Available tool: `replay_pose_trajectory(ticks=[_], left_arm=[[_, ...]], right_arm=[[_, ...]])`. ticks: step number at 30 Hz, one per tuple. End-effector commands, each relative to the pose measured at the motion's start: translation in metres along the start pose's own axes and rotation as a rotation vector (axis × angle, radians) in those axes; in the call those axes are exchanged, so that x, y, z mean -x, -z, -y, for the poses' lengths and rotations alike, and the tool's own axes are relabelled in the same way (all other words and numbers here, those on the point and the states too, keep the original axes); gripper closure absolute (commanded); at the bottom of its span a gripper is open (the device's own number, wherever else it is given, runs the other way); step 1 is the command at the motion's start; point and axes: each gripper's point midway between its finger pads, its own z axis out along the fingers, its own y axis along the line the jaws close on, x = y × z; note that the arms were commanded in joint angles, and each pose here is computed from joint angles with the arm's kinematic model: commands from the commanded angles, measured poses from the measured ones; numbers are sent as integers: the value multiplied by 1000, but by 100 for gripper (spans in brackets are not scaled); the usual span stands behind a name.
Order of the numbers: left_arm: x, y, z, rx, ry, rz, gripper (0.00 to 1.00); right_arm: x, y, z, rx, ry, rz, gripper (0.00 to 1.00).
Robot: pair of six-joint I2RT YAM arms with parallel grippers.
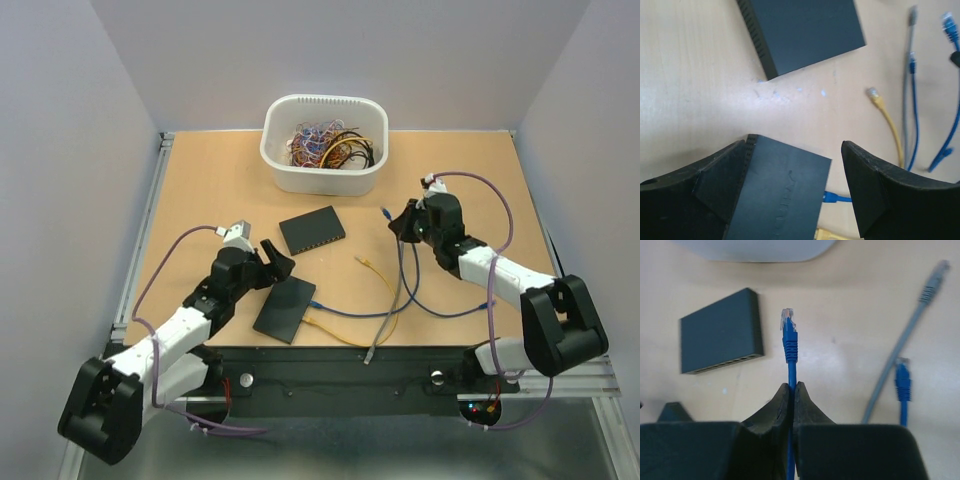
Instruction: Insert the plug into the switch port
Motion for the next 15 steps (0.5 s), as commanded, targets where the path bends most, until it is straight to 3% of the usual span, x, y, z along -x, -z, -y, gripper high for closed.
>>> replay_pose_trajectory(ticks=[1,6,15], left_arm=[[23,16,28,-148,9,121,12],[40,50,64,-362,31,233,13],[42,89,99,-640,34,311,22]], right_arm=[[1,26,-60,350,3,13,99],[-15,64,-102,628,-9,-12,100],[-32,114,-155,842,35,-22,100]])
